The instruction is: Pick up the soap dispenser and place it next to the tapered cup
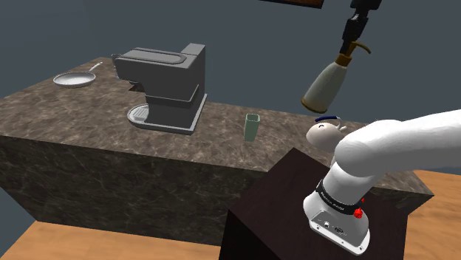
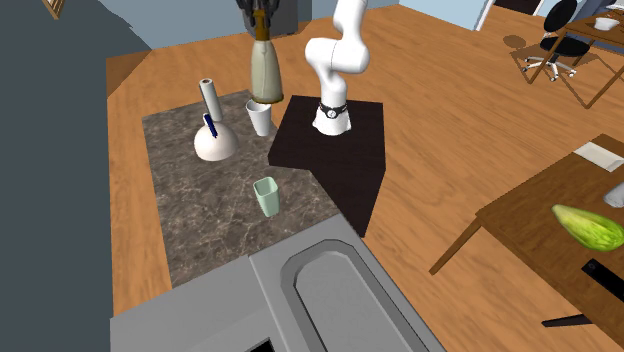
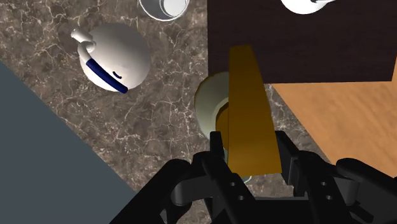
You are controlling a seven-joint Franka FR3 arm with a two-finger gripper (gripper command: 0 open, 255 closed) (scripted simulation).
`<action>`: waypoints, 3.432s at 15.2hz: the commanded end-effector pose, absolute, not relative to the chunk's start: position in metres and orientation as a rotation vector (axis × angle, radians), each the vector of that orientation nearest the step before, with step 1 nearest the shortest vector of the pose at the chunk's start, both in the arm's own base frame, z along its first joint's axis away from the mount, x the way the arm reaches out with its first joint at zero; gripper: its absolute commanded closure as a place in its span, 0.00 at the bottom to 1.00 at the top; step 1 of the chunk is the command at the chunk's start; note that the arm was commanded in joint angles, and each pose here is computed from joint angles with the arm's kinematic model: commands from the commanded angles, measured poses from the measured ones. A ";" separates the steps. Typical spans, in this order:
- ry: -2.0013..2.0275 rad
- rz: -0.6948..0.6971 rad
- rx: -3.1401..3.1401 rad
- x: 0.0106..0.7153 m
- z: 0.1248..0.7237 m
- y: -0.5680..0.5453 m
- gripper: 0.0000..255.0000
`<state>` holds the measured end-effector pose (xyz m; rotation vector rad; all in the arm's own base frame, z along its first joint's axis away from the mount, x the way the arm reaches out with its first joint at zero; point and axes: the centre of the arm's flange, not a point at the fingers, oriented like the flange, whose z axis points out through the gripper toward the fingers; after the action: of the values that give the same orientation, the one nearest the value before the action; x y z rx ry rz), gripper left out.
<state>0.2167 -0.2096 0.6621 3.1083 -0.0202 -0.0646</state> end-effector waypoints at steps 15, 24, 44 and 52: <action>-0.018 -0.064 3.108 0.035 0.663 -0.320 1.00; -0.018 -0.064 3.108 -0.066 0.664 -0.381 1.00; -0.018 -0.064 3.108 -0.117 0.584 -0.412 1.00; -0.018 -0.064 3.108 -0.117 0.542 -0.412 1.00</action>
<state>-0.1174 -0.4110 0.5474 3.1088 -0.0187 -0.0647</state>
